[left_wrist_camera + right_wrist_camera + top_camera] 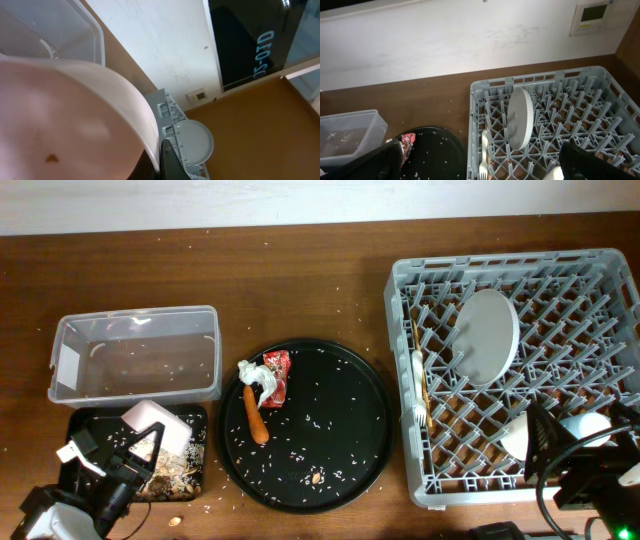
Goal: Sort waste into correct bins and load items into the dishwasher rack
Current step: 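Hand the pink bowl to the right gripper and place it in the rack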
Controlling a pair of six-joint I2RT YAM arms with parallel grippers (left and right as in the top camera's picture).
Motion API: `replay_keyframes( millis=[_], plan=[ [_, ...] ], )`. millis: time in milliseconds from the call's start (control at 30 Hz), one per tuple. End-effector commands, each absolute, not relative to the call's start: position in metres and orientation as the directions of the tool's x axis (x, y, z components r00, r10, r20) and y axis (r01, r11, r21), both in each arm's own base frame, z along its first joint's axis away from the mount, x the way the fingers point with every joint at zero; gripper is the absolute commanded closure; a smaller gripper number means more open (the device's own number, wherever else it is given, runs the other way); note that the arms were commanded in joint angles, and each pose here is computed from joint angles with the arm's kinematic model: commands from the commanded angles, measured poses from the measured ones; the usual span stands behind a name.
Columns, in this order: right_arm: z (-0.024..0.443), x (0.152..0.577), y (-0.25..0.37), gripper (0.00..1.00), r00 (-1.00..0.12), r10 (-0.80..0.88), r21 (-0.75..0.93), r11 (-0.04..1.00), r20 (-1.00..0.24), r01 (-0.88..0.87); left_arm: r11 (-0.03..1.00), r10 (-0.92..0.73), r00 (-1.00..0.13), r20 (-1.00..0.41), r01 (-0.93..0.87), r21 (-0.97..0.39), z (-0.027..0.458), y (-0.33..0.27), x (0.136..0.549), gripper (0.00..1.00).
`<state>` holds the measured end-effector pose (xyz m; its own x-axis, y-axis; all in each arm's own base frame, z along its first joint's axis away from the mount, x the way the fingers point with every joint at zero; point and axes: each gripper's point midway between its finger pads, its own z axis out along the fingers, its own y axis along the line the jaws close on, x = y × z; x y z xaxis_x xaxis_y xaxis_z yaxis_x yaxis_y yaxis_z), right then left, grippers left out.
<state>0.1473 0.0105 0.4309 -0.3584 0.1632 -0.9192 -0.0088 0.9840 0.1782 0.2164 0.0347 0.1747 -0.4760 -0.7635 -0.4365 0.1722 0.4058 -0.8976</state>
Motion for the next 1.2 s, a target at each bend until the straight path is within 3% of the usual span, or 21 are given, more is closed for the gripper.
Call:
replay_keyframes(
  millis=[0, 33, 100, 167, 267, 400, 467, 700, 800, 967, 1100, 1167],
  plan=[
    [0.432, 0.147, 0.01, 0.01, -0.353, 0.167, 0.182, 0.983, -0.92, -0.008, 0.352, -0.803, -0.439, -0.403, 0.196, -0.915, 0.192, 0.037, 0.216, 1.0],
    [0.432, 0.147, 0.01, 0.01, -0.353, 0.167, 0.181, 0.983, -0.921, -0.008, 0.536, -0.682, -0.463, -0.566, 0.21, -0.818, 0.173, 0.038, 0.216, 1.0],
    [0.433, 0.148, 0.01, 0.01, -0.349, 0.168, 0.182, 0.983, -0.922, -0.008, 0.39, -0.77, -0.507, -0.388, 0.107, -0.915, 0.173, 0.033, 0.213, 1.0],
    [0.433, 0.148, 0.01, 0.01, -0.349, 0.168, 0.182, 0.983, -0.922, -0.009, 0.492, -0.713, -0.476, -0.515, 0.184, -0.851, 0.175, 0.035, 0.214, 1.0],
    [0.434, 0.148, 0.01, 0.01, -0.348, 0.168, 0.183, 0.983, -0.922, -0.009, 0.455, -0.728, -0.491, -0.478, 0.175, -0.873, 0.19, 0.035, 0.217, 1.0],
    [0.435, 0.148, 0.01, 0.01, -0.343, 0.169, 0.183, 0.983, -0.924, -0.01, 0.602, -0.551, -0.566, -0.614, 0.24, -0.761, 0.223, 0.031, 0.227, 1.0],
    [0.435, 0.148, 0.01, 0.01, -0.343, 0.169, 0.183, 0.983, -0.924, -0.01, 0.622, -0.473, -0.58, -0.663, 0.313, -0.718, 0.246, 0.02, 0.233, 1.0],
    [0.434, 0.148, 0.011, 0.01, -0.347, 0.169, 0.184, 0.983, -0.922, -0.013, 0.443, -0.272, -0.653, -0.707, 0.568, -0.694, 0.287, -0.058, 0.256, 1.0],
    [0.434, 0.148, 0.011, 0.01, -0.346, 0.169, 0.184, 0.983, -0.923, -0.013, 0.513, -0.212, -0.724, -0.657, 0.489, -0.705, 0.28, -0.087, 0.294, 1.0],
    [0.434, 0.148, 0.011, 0.01, -0.346, 0.169, 0.184, 0.983, -0.923, -0.013, 0.456, -0.208, -0.626, -0.751, 0.617, -0.641, 0.329, -0.193, 0.324, 1.0],
    [0.434, 0.148, 0.011, 0.01, -0.348, 0.169, 0.184, 0.983, -0.922, -0.013, 0.383, -0.214, -0.609, -0.764, 0.667, -0.639, 0.33, -0.266, 0.328, 1.0],
    [0.433, 0.148, 0.011, 0.01, -0.351, 0.168, 0.184, 0.983, -0.921, -0.012, 0.293, -0.2, -0.594, -0.779, 0.723, -0.626, 0.325, -0.311, 0.324, 1.0]
  ],
)
